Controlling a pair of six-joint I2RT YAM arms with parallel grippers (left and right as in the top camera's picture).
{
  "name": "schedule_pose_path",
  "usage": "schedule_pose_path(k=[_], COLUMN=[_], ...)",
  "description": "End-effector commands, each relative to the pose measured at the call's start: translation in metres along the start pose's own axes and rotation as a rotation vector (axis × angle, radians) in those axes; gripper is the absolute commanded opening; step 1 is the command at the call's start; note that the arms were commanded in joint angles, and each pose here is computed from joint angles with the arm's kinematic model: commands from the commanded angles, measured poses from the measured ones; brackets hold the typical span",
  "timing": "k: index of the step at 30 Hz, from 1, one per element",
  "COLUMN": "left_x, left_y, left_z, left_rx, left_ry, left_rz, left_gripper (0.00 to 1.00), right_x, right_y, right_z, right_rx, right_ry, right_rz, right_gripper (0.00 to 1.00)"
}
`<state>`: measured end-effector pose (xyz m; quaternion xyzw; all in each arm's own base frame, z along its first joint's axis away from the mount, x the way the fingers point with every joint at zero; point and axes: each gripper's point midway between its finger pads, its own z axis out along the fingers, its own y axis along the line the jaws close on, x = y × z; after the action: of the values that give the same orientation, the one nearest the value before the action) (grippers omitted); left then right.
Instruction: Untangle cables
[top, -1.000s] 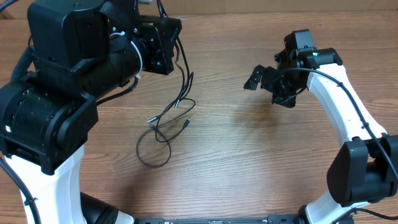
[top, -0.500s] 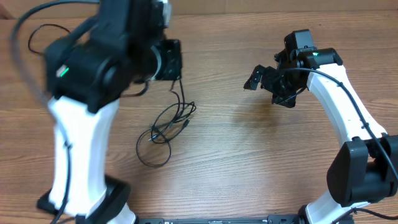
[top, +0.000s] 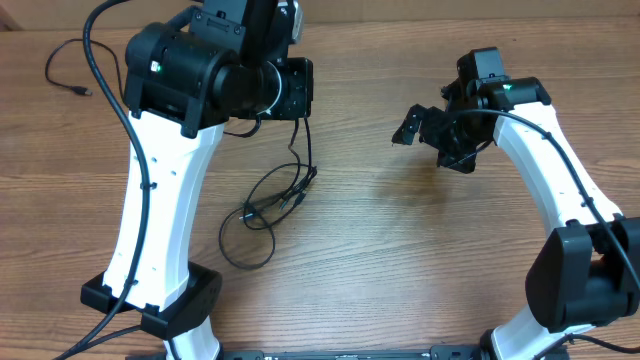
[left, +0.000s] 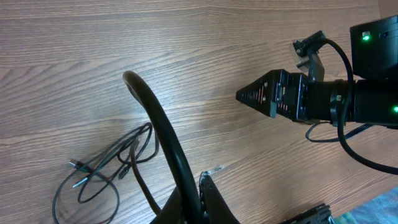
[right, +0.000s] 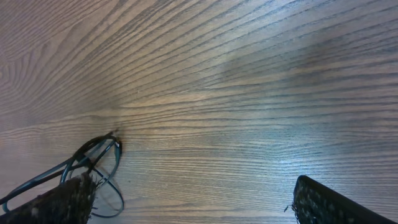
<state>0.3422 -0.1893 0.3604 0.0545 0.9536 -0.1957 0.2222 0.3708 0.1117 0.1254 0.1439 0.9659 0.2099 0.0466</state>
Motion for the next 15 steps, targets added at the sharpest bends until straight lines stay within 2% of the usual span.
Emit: schedule_pose_path(k=[1, 4, 7, 15], left_x=[-0.002, -0.004, -0.009, -0.041], left_y=[0.000, -0.008, -0.031, -0.099], left_z=[-0.009, -0.010, -0.015, -0.084], left_rx=[0.005, 0.050, 0.170, 0.679], left_ry=[-0.028, -0.032, -0.055, -0.211], left_rz=[0.027, 0.032, 0.073, 0.198], left_gripper=[0.04, 0.04, 0.04, 0.04], right_x=[0.000, 0.000, 0.000, 0.000], right_y=[0.002, 0.002, 0.002, 0.002], right_z=[-0.002, -0.002, -0.002, -0.002], right_rx=[-0.004, -0.004, -0.004, -0.004], right_ry=[-0.006, -0.006, -0.006, -0.006], right_rz=[-0.010, -0.009, -0.010, -0.010], right_gripper=[1.00, 1.00, 1.00, 1.00])
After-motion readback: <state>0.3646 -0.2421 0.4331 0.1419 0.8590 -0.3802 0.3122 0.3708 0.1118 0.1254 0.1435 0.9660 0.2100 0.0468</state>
